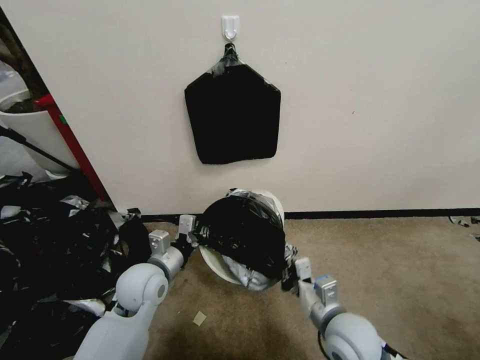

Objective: Place a trash bag onto the trash bin.

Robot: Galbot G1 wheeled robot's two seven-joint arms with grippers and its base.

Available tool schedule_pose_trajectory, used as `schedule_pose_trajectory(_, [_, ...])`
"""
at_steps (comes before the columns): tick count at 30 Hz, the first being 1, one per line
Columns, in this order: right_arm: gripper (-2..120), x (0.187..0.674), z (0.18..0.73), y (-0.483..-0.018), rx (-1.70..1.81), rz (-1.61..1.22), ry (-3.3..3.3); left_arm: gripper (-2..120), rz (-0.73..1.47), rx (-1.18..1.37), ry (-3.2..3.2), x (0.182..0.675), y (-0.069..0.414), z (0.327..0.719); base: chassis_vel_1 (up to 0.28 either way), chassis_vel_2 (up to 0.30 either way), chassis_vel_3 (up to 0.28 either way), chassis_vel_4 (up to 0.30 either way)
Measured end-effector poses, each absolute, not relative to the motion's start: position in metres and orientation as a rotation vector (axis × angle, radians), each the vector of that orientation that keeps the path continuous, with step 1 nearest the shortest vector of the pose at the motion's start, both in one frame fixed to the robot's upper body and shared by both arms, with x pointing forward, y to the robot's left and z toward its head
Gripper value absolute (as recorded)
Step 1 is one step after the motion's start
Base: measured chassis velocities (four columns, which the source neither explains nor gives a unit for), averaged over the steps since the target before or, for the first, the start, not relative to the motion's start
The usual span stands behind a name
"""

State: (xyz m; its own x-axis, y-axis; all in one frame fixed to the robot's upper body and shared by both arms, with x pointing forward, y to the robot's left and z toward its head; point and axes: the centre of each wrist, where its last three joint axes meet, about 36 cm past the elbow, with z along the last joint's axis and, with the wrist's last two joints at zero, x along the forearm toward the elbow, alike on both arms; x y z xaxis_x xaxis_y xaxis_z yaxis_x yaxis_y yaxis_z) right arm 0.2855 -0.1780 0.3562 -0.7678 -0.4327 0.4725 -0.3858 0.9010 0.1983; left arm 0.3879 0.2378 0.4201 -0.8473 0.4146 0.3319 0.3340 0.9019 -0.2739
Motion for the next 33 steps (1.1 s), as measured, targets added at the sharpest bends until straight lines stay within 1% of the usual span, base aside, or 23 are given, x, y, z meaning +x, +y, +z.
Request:
schedule_pose_trajectory(3, [0, 0.287, 0.344, -0.173, 0.659, -0.149, -2.611, 0, 0.327, -0.528, -2.667, 0.389, 0.238, 0.422, 0.0, 0.0, 0.0, 0.0])
schedule_pose_trajectory(6, [0, 0.293, 0.337, -0.169, 0.681, -0.084, -2.704, 0, 0.346, -0.5, -2.669, 0.391, 0.239, 0.423, 0.0, 0.0, 0.0, 0.0])
schedule_pose_trajectory(8, [0, 0.302, 0.329, -0.172, 0.688, 0.062, -2.807, 0, 0.373, -0.476, -2.662, 0.392, 0.238, 0.421, 0.0, 0.0, 0.0, 0.0])
schedule_pose_trajectory(9, [2, 0.31, 0.321, -0.178, 0.693, 0.2, -2.879, 0, 0.386, -0.468, -2.657, 0.393, 0.237, 0.421, 0.0, 0.0, 0.0, 0.0])
schedule_pose_trajectory(10, [2, 0.31, 0.321, -0.178, 0.693, 0.2, -2.879, 0, 0.386, -0.468, -2.657, 0.393, 0.237, 0.421, 0.0, 0.0, 0.0, 0.0])
schedule_pose_trajectory(12, [13, 0.319, 0.308, -0.193, 0.73, 0.454, -2.969, 0, 0.4, -0.454, -2.649, 0.396, 0.236, 0.419, 0.0, 0.0, 0.0, 0.0])
schedule_pose_trajectory(13, [13, 0.319, 0.308, -0.193, 0.73, 0.454, -2.969, 0, 0.4, -0.454, -2.649, 0.396, 0.236, 0.419, 0.0, 0.0, 0.0, 0.0])
schedule_pose_trajectory(14, [15, 0.319, 0.307, -0.196, 0.735, 0.483, -2.977, 0, 0.401, -0.453, -2.648, 0.397, 0.236, 0.418, 0.0, 0.0, 0.0, 0.0])
schedule_pose_trajectory(15, [21, 0.318, 0.306, -0.199, 0.737, 0.503, -2.98, 0, 0.401, -0.453, -2.647, 0.398, 0.235, 0.418, 0.0, 0.0, 0.0, 0.0])
schedule_pose_trajectory(16, [21, 0.318, 0.306, -0.199, 0.737, 0.503, -2.98, 0, 0.401, -0.453, -2.647, 0.398, 0.235, 0.418, 0.0, 0.0, 0.0, 0.0])
schedule_pose_trajectory(17, [26, 0.315, 0.307, -0.203, 0.737, 0.506, -2.979, 0, 0.4, -0.452, -2.645, 0.399, 0.234, 0.417, 0.0, 0.0, 0.0, 0.0])
schedule_pose_trajectory(18, [28, 0.313, 0.308, -0.204, 0.733, 0.502, -2.982, 0, 0.4, -0.45, -2.644, 0.4, 0.234, 0.416, 0.0, 0.0, 0.0, 0.0])
schedule_pose_trajectory(20, [41, 0.303, 0.32, -0.205, 0.698, 0.444, -2.977, 0, 0.396, -0.43, -2.642, 0.404, 0.232, 0.414, 0.0, 0.0, 0.0, 0.0])
schedule_pose_trajectory(22, [43, 0.299, 0.323, -0.204, 0.683, 0.419, -2.967, 0, 0.395, -0.423, -2.641, 0.404, 0.232, 0.413, 0.0, 0.0, 0.0, 0.0])
schedule_pose_trajectory(23, [50, 0.291, 0.332, -0.201, 0.638, 0.363, -2.942, 0, 0.392, -0.407, -2.64, 0.406, 0.231, 0.413, 0.0, 0.0, 0.0, 0.0])
schedule_pose_trajectory(24, [50, 0.291, 0.332, -0.201, 0.638, 0.363, -2.942, 0, 0.392, -0.407, -2.64, 0.406, 0.231, 0.413, 0.0, 0.0, 0.0, 0.0])
schedule_pose_trajectory(26, [61, 0.273, 0.361, -0.188, 0.522, 0.215, -2.886, 0, 0.375, -0.369, -2.63, 0.407, 0.228, 0.413, 0.0, 0.0, 0.0, 0.0])
schedule_pose_trajectory(27, [61, 0.273, 0.361, -0.188, 0.522, 0.215, -2.886, 0, 0.375, -0.369, -2.63, 0.407, 0.228, 0.413, 0.0, 0.0, 0.0, 0.0])
schedule_pose_trajectory(28, [65, 0.267, 0.375, -0.183, 0.478, 0.144, -2.856, 0, 0.366, -0.356, -2.624, 0.408, 0.227, 0.414, 0.0, 0.0, 0.0, 0.0])
schedule_pose_trajectory(30, [77, 0.259, 0.403, -0.176, 0.415, 0.019, -2.797, 0, 0.343, -0.334, -2.611, 0.407, 0.227, 0.415, 0.0, 0.0, 0.0, 0.0])
schedule_pose_trajectory(31, [77, 0.259, 0.403, -0.176, 0.415, 0.019, -2.797, 0, 0.343, -0.334, -2.611, 0.407, 0.227, 0.415, 0.0, 0.0, 0.0, 0.0])
schedule_pose_trajectory(33, [86, 0.254, 0.422, -0.173, 0.388, -0.092, -2.743, 0, 0.328, -0.325, -2.602, 0.407, 0.228, 0.416, 0.0, 0.0, 0.0, 0.0])
